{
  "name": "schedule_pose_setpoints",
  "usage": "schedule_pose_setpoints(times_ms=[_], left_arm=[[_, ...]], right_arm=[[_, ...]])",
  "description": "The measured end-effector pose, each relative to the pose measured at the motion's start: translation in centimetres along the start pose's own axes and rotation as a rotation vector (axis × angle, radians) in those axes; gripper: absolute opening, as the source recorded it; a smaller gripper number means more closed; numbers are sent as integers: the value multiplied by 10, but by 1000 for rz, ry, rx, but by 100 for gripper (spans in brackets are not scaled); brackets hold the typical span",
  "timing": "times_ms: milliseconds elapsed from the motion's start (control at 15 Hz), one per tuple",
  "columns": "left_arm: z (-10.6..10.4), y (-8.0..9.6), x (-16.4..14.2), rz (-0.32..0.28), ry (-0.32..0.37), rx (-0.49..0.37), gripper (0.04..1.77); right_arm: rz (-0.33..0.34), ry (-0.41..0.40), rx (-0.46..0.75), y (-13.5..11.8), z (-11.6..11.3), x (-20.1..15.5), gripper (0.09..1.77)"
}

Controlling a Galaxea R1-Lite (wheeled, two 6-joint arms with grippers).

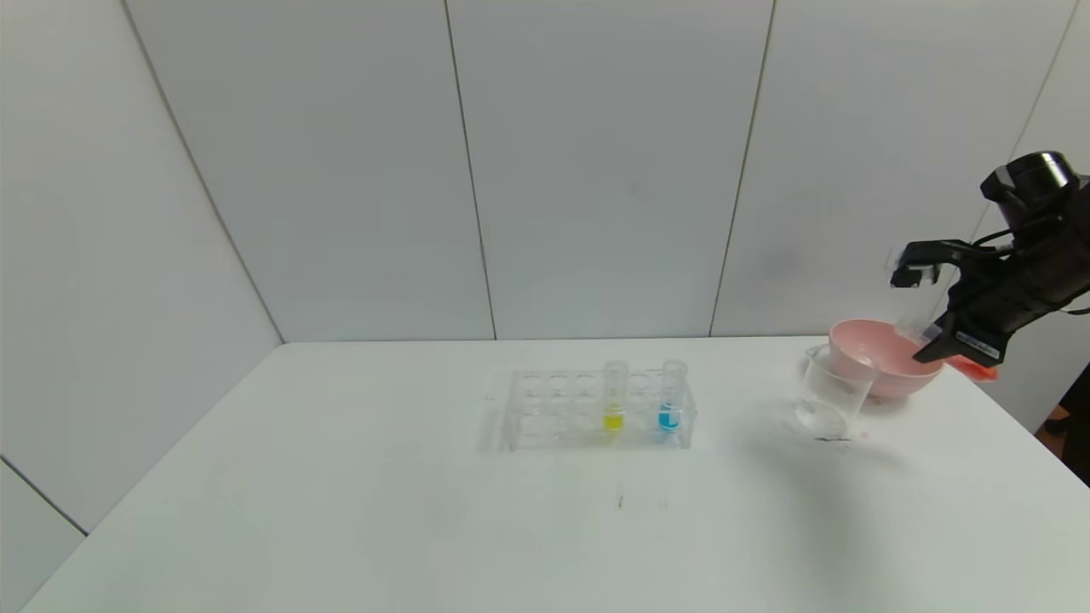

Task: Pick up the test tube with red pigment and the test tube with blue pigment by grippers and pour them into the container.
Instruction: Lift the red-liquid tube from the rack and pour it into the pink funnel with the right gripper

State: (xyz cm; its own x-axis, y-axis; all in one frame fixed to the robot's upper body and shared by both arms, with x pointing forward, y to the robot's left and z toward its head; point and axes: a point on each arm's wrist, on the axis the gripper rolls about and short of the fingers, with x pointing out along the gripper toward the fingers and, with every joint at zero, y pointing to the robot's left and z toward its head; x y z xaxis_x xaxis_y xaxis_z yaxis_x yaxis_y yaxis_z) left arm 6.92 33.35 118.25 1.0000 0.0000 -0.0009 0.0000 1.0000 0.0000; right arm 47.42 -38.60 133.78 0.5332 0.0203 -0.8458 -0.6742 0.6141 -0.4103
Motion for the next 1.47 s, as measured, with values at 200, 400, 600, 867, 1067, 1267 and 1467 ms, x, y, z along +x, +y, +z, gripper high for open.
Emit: schedule_pose_setpoints(times_ms=[200,400,600,867,1067,1267,1467], left_arm=[[0,0,0,0,0,0,176],[0,0,0,0,0,0,176],[0,0,0,0,0,0,176],[0,0,0,0,0,0,176],[0,0,0,0,0,0,176],[0,0,0,0,0,0,176],[0,0,0,0,0,0,176]], right_arm=[[-16,47,-48,4,8,7,52],[-62,89,-96,7,17,11,52],[-102,128,-131,9,23,16,52],[-117,179,-191,12,28,21,52],[-143,177,-229,12,33,26,52],[-164,236,-284,15,37,28,52],[-169,259,-333,20,43,31,52]])
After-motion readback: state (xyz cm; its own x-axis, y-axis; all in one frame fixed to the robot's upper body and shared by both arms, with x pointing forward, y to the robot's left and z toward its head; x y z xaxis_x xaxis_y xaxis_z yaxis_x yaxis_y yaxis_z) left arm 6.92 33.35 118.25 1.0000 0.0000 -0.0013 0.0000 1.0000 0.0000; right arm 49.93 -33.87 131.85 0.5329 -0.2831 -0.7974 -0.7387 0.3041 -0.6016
